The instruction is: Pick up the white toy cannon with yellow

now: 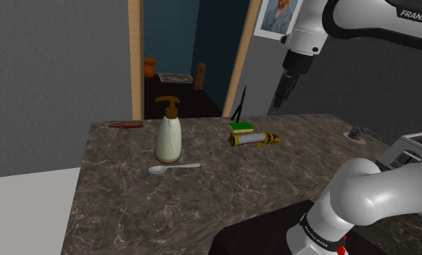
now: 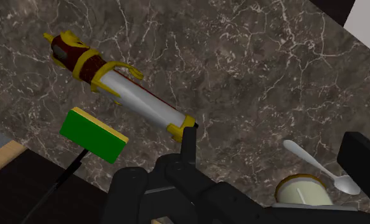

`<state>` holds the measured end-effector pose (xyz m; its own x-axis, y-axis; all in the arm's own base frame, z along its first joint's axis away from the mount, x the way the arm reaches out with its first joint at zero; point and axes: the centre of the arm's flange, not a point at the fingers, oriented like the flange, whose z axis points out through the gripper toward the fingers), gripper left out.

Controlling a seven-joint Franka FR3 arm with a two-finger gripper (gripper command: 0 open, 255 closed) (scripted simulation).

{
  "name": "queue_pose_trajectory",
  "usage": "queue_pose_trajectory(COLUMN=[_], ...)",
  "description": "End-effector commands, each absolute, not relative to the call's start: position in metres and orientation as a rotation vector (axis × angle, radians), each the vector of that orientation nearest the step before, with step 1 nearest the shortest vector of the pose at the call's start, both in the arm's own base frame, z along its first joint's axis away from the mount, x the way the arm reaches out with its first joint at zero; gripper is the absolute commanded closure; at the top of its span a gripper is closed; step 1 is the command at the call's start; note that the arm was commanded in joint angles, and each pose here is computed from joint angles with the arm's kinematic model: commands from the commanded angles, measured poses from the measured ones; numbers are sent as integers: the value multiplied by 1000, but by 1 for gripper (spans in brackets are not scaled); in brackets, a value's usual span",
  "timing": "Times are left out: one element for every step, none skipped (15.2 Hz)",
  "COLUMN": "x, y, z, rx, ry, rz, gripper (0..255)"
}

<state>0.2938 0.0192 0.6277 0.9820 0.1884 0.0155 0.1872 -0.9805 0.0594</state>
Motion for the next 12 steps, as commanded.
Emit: queue_pose_trajectory(x=[294,297,299,303,306,309,313,316,320,324,328,332], y=[19,13,6,-1,-7,-14,-21,-27,-34,-40,-46,-53], z=[628,617,607,596,586,576,565,555,545,535,525,515], rx=[3070,3057,3043,3028,3012,2995,2977,2959,2940,2919,2898,2876], ry=[291,344,396,448,500,551,601,652,702,751,800,848], rz=[32,21,10,-1,-12,-23,-34,-45,-56,-67,-77,-88], gripper=[0,0,0,0,0,0,0,0,0,0,0,0])
